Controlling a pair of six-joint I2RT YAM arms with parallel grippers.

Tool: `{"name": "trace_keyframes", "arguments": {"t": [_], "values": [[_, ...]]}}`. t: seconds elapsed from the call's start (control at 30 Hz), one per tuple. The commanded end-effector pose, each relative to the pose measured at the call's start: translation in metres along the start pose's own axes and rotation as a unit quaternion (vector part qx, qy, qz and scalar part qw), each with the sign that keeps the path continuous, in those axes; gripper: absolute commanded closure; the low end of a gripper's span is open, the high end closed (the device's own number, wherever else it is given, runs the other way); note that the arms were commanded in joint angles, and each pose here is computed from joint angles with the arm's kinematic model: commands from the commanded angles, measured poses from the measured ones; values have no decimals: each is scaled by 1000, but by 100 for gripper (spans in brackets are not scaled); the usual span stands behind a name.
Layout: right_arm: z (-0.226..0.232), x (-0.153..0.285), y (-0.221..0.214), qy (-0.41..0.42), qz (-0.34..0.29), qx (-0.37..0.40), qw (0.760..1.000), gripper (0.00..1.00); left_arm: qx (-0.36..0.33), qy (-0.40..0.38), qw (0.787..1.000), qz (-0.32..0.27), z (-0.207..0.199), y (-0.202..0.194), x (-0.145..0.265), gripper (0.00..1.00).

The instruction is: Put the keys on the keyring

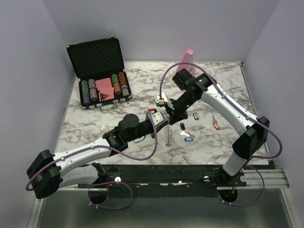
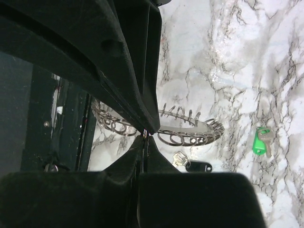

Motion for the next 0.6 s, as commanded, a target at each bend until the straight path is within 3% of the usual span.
{"name": "trace_keyframes", "arguments": {"t": [0.0,0.07,0.2,0.37,0.57], "values": [[25,1,-1,43,-9,-11,999,92,18,-6,1000,-19,-2,11,3,100],[29,0,1,56,-19,-11,998,78,30,6,999,-32,-1,12,7,100],[37,-4,3,72,-44,-8,996,62,91,39,991,-84,0,18,22,100],[34,1,6,87,-104,-7,991,60,124,68,973,-180,1,33,45,100],[47,3,16,146,-192,30,970,60,128,83,962,-228,2,38,58,100]]}}
Point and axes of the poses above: each gripper's point midway between its finger pads, its own x axis back along the fingers, its own z axis along the line the jaws close on, y = z × x, the point moved 2 cm from there along x, back along the fingers, and after that the axes turned 15 degrees about -x, right-handed, at the moved point
